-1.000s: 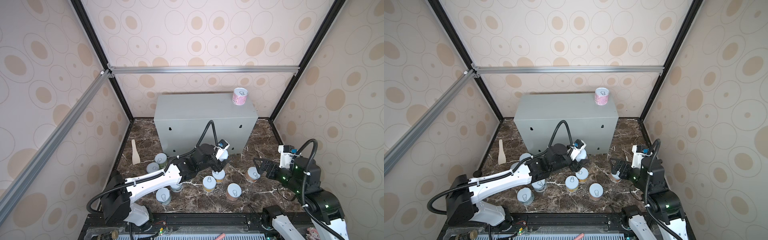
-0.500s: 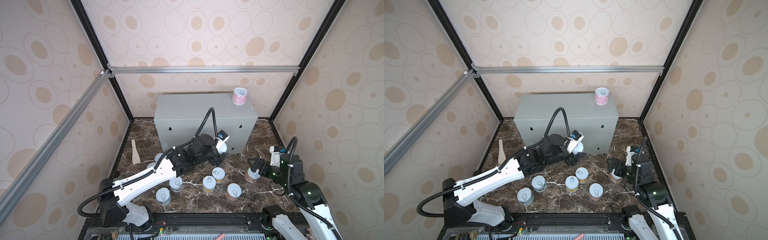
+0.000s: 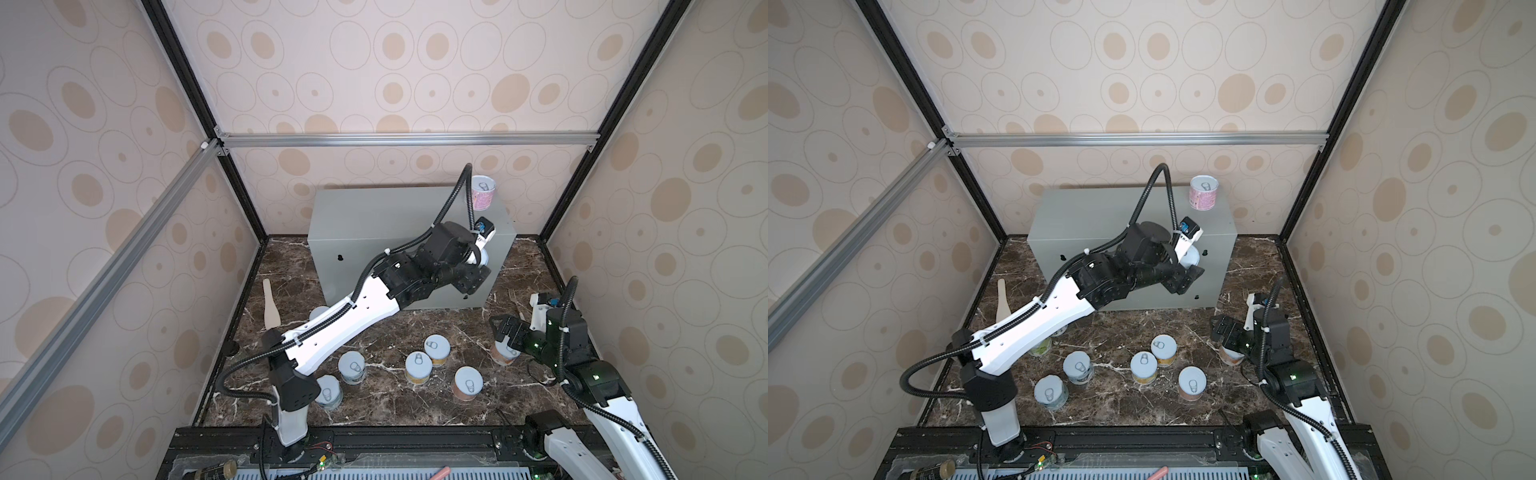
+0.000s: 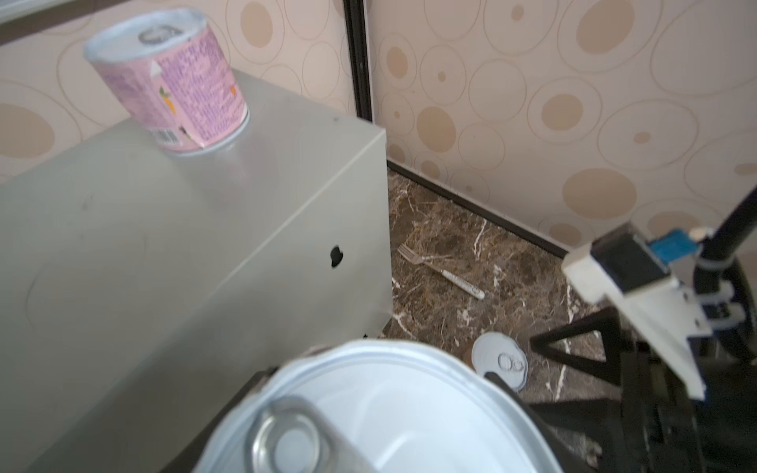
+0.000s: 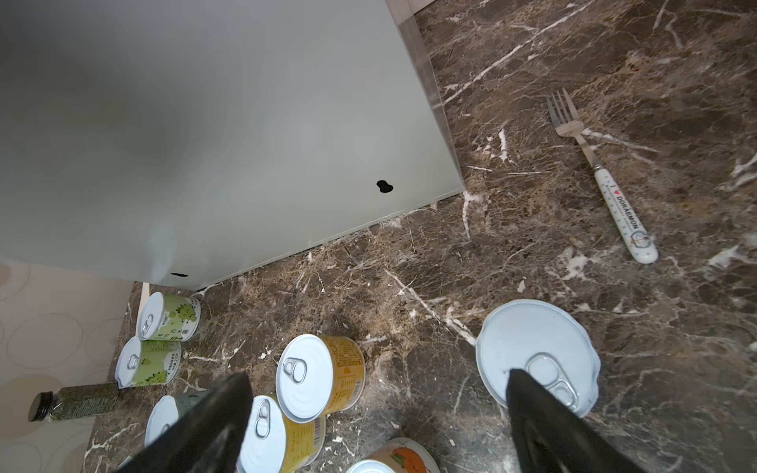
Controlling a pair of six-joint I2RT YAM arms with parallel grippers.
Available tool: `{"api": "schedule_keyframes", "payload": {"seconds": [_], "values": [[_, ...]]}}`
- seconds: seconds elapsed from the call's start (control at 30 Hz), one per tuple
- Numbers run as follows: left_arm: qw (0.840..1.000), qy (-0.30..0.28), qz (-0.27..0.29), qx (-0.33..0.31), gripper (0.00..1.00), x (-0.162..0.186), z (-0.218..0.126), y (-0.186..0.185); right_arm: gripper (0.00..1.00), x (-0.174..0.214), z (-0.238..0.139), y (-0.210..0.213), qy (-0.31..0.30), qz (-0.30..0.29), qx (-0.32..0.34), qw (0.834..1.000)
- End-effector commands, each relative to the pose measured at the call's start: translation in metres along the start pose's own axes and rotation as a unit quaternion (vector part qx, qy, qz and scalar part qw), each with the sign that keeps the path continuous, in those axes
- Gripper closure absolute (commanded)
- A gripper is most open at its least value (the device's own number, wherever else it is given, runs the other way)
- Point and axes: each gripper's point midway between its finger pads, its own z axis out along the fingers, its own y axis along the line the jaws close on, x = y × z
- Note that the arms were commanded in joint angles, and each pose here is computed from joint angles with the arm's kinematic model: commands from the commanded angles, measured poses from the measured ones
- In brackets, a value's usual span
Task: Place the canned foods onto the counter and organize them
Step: 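Raise the pink can over the cabinet top and lower it beside the other pink can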
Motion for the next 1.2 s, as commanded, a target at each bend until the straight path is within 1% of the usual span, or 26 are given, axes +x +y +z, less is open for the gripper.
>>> {"api": "schedule_keyframes", "payload": {"seconds": [0.0,0.03,0.1,0.17,0.33,0.5,0.6,0.7,0.9,1.03,1.17], "values": [[0.999,-0.037,-0.015,-0.01,0.41,-0.044,-0.008,0.013,0.01,-0.004,0.004,0.0,-0.013,0.005,-0.005,1.0],[0.999,-0.048,-0.019,-0.01,0.41,-0.053,-0.007,0.016,0.01,-0.003,0.004,0.0,-0.012,0.005,-0.006,1.0],[0.997,-0.066,-0.034,-0.008,0.41,-0.059,-0.003,0.024,0.01,0.0,0.005,-0.001,-0.01,0.005,-0.007,1.0],[0.996,-0.076,-0.046,-0.026,0.42,-0.061,0.003,0.037,0.01,0.003,0.006,-0.002,-0.007,0.005,-0.009,1.0],[0.991,-0.11,-0.051,-0.055,0.43,-0.077,0.004,0.051,0.01,0.01,0.01,-0.005,0.002,-0.003,-0.008,1.0],[0.986,-0.129,-0.051,-0.097,0.43,-0.084,0.006,0.068,0.01,0.013,0.013,-0.005,0.007,-0.004,-0.011,1.0],[0.984,-0.135,-0.055,-0.107,0.44,-0.085,0.012,0.077,0.01,0.015,0.015,-0.005,0.009,-0.004,-0.015,1.0],[0.983,-0.14,-0.063,-0.104,0.44,-0.085,0.02,0.083,0.01,0.015,0.017,-0.006,0.011,-0.005,-0.013,1.0],[0.984,-0.125,-0.058,-0.11,0.44,-0.07,0.05,0.092,0.01,0.02,0.019,-0.009,0.018,-0.01,-0.008,1.0],[0.983,-0.124,-0.07,-0.114,0.44,-0.065,0.057,0.105,0.01,0.024,0.02,-0.012,0.023,-0.01,-0.003,1.0],[0.982,-0.125,-0.073,-0.118,0.42,-0.064,0.06,0.112,0.01,0.025,0.022,-0.013,0.026,-0.01,-0.001,1.0]]}}
